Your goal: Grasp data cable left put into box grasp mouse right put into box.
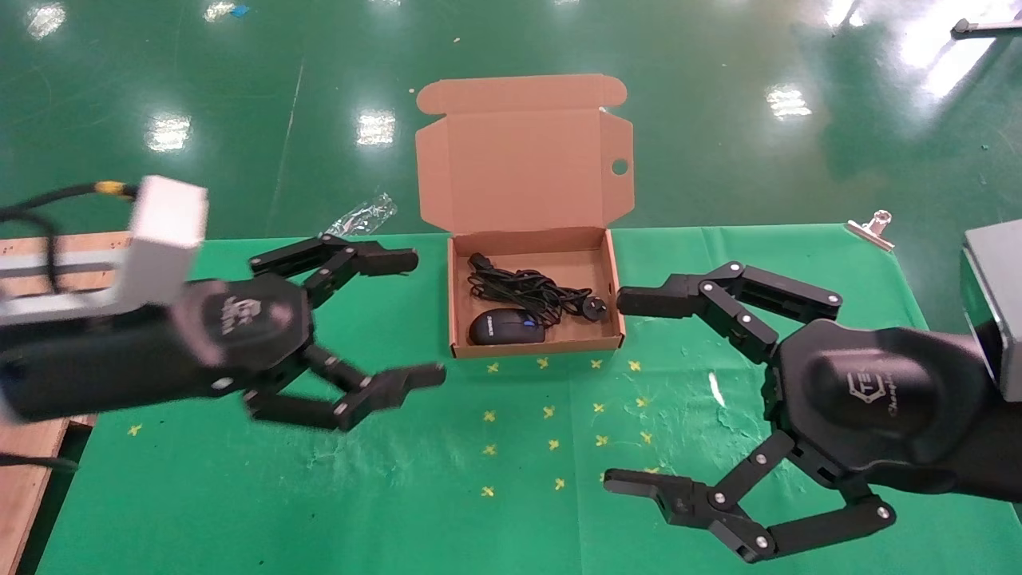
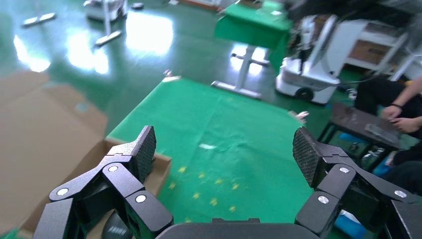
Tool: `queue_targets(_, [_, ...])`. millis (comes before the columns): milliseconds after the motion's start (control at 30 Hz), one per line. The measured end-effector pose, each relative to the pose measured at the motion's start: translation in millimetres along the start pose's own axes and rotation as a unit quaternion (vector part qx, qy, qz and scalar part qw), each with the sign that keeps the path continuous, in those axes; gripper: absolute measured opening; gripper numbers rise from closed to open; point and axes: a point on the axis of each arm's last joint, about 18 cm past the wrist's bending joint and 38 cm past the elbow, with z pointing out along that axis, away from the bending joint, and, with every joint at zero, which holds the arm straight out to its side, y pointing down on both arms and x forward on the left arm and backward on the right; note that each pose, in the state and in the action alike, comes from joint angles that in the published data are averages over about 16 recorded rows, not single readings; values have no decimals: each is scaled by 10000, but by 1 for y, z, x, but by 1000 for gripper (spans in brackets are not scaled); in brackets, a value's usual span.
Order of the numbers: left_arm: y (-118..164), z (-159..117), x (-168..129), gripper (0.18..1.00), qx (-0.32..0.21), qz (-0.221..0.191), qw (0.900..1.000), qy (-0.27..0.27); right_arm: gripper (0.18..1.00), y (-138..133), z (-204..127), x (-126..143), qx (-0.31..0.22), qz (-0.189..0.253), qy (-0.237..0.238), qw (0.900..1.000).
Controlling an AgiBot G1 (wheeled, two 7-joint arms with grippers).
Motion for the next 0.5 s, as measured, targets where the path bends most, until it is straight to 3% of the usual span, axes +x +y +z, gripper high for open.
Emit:
queue_targets(267, [-20,-22,34,1001,306,308,9981,442,1001,0,0,0,4,-1,-5,10000])
queue_targets(500, [-27,-29,46,1001,404,430,9964,611,1001,0,0,-1,7,-1,-8,10000])
